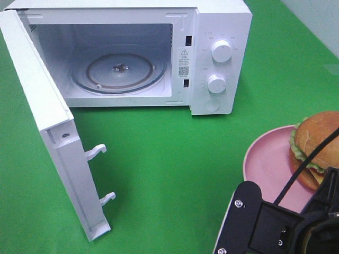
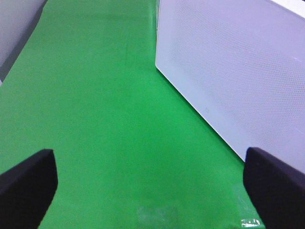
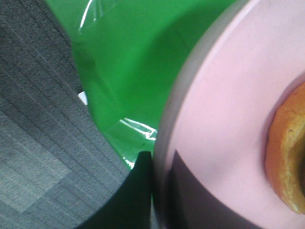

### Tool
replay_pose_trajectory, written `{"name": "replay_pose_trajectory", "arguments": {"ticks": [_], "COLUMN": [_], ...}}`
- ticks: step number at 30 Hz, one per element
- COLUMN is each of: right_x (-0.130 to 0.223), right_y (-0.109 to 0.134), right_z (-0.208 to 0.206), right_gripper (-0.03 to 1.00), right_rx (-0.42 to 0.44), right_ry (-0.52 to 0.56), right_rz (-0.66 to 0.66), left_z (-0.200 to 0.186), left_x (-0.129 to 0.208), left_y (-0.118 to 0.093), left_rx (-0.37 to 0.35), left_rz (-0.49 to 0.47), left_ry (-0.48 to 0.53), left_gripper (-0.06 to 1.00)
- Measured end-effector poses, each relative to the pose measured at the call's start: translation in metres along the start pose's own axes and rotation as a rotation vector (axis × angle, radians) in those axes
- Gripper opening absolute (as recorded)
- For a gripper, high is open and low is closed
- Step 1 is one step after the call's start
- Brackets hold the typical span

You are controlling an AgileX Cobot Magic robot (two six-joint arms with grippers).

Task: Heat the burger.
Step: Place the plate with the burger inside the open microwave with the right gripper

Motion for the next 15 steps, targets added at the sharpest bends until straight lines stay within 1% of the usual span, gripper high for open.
{"name": "replay_pose_trajectory", "arguments": {"ticks": [8,13,15], "right_x": [-0.007,-0.013,-0.015], "right_y": [-0.006,-0.008,-0.007], "right_z": [0.0,-0.001,-0.001], "right_gripper": [0.04,0.04,0.04], "right_rx": [0.036,0.055,0.049], "right_ry": [-0.043,-0.076,-0.092], "right_rz": [-0.04,-0.111,-0.135], "left_z": [0.0,0.0,0.0], "left_x": [0.0,0.0,0.0], "left_y": [0.0,0.0,0.0], "left_rx": [0.0,0.0,0.0], "left_rz": [0.0,0.0,0.0], "left_ry": [0.0,0.0,0.0], "left_gripper": [0.98,0.98,0.98]}}
Point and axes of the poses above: a point on each arm's last joint axis where the gripper is mounted, z pointing out along that axis toward the gripper, y along the wrist's bending axis when the last joint is at zero, x = y × z, the point moved 7 cm from there along z, pointing out along that axis toward the gripper, and after that the axes turned 14 degrees about z, right-handed, at the moved point
